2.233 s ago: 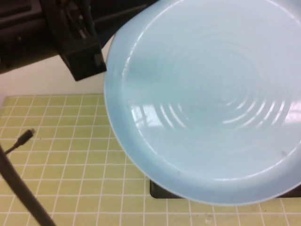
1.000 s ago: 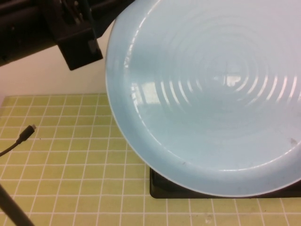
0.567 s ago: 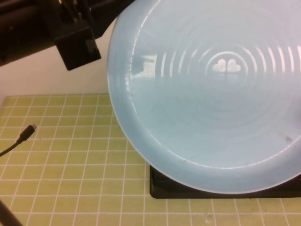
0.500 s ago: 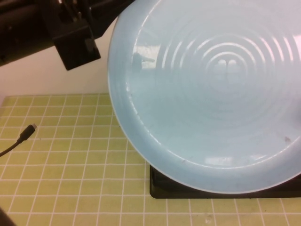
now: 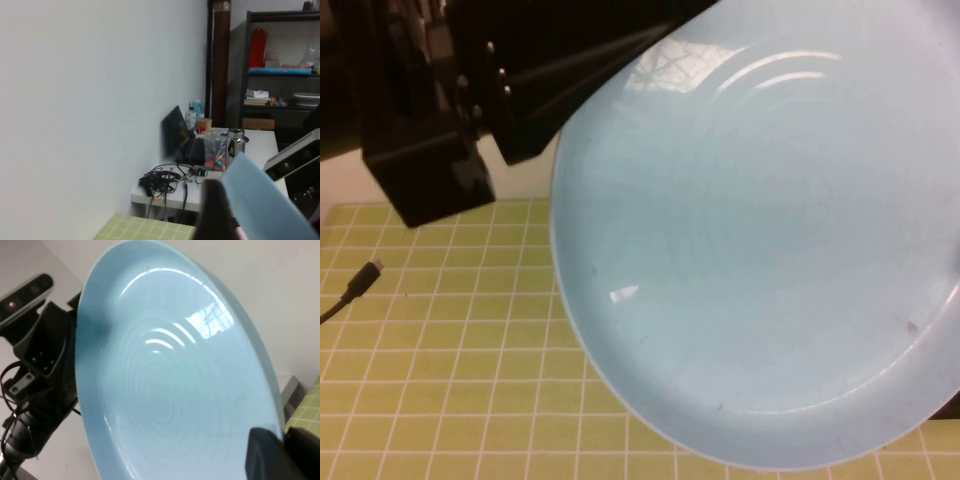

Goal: Place plate on rack
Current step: 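Place the plate upright in the dish rack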

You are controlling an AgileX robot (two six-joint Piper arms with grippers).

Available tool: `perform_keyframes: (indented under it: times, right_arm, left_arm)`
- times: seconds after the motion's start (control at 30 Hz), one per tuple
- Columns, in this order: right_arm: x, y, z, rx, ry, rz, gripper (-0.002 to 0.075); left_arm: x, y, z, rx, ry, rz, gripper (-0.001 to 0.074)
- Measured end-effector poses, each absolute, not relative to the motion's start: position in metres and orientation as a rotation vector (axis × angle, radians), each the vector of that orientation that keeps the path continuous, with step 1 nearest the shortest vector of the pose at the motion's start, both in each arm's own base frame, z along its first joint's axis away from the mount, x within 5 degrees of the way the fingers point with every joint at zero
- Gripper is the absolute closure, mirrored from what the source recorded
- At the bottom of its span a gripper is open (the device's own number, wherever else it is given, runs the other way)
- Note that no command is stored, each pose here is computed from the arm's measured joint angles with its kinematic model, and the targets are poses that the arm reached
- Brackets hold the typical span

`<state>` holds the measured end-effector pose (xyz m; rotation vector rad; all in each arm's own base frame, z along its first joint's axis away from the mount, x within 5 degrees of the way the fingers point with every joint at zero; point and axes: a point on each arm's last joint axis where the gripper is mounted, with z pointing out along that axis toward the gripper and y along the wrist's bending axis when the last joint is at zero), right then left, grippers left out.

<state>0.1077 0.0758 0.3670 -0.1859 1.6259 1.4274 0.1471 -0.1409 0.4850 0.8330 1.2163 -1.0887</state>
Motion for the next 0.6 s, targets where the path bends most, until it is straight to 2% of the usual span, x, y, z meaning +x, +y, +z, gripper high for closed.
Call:
perform_keyframes:
  times: [0.27, 0.43, 0.53, 0.6]
  right_arm:
    - [0.11, 0.074, 0.367, -0.186, 1.611, 1.377, 0.0677]
    - [0.119, 0.067, 0.37, -0.15, 1.565, 1.212, 0.0706]
    - [0.122, 0.063, 0.378, -0.199, 1.514, 1.066, 0.0713]
    - [0.124, 0.06, 0.386, -0.219, 1.476, 0.968, 0.0714]
  left_arm:
    - [0.128, -0.131, 0.497, 0.798, 1.183, -1.1, 0.0238]
    - [0.103, -0.118, 0.505, 0.833, 1.124, -1.008, 0.0256]
    - [0.081, -0.107, 0.51, 0.857, 1.092, -0.947, 0.0316]
    - [0.069, -0.098, 0.513, 0.848, 1.078, -0.881, 0.0394]
